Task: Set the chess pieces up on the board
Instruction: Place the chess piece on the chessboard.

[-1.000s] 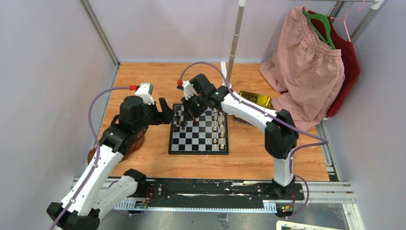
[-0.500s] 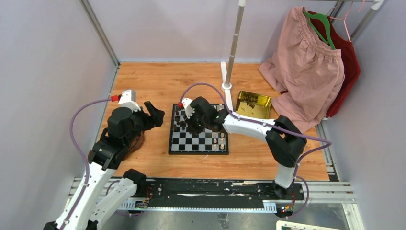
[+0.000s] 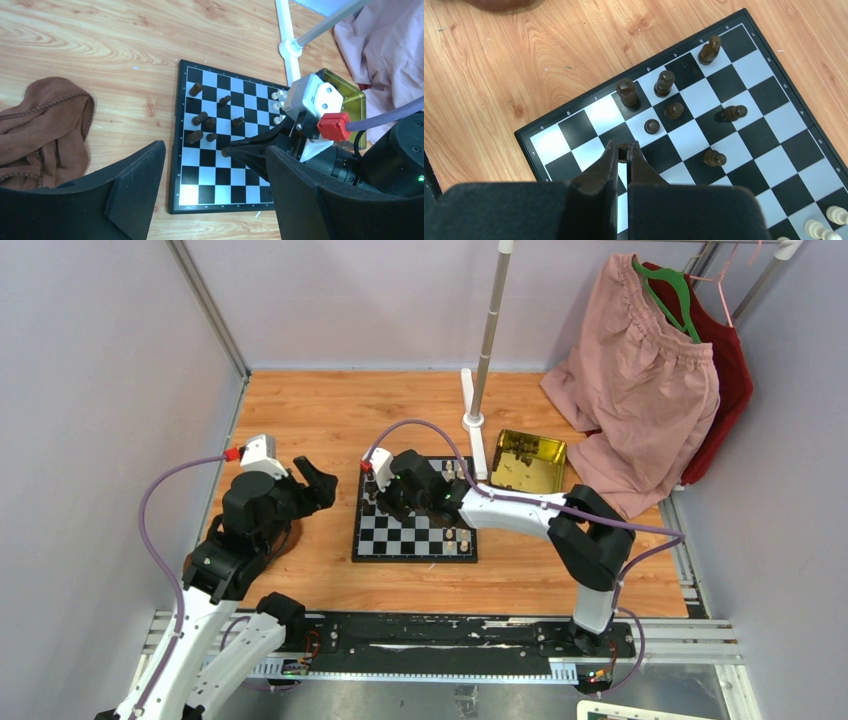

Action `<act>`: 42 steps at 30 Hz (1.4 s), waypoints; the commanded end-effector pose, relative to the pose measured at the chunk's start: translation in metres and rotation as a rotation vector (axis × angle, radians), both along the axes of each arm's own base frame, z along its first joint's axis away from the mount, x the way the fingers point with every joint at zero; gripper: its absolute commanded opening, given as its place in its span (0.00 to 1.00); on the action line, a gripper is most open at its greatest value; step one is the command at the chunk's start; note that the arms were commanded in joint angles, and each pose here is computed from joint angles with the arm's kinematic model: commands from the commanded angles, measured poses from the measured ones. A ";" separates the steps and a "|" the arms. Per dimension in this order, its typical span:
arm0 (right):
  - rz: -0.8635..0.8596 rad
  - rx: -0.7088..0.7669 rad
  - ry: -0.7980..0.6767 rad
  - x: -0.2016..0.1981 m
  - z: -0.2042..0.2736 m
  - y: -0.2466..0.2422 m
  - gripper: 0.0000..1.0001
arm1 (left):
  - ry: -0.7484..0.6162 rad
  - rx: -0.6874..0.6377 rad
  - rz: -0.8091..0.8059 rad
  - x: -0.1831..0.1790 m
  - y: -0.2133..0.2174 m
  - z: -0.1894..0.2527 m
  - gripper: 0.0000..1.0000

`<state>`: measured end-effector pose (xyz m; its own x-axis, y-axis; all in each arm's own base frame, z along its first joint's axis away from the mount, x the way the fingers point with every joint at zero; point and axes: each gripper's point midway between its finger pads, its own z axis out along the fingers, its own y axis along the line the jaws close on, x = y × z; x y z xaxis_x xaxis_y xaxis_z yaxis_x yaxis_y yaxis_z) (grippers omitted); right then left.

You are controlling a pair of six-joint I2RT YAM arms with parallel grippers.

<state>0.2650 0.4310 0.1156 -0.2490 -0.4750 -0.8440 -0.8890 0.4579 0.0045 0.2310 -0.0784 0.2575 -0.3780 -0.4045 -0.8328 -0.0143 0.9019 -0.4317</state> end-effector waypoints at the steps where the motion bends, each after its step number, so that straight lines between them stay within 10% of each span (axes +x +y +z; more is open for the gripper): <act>1: 0.019 -0.014 -0.037 -0.002 -0.010 0.011 0.00 | -0.009 -0.009 0.035 0.000 0.006 0.002 0.79; 42: 0.075 -0.060 0.012 -0.010 -0.051 0.024 0.06 | 0.006 0.013 0.044 0.008 0.005 -0.005 0.79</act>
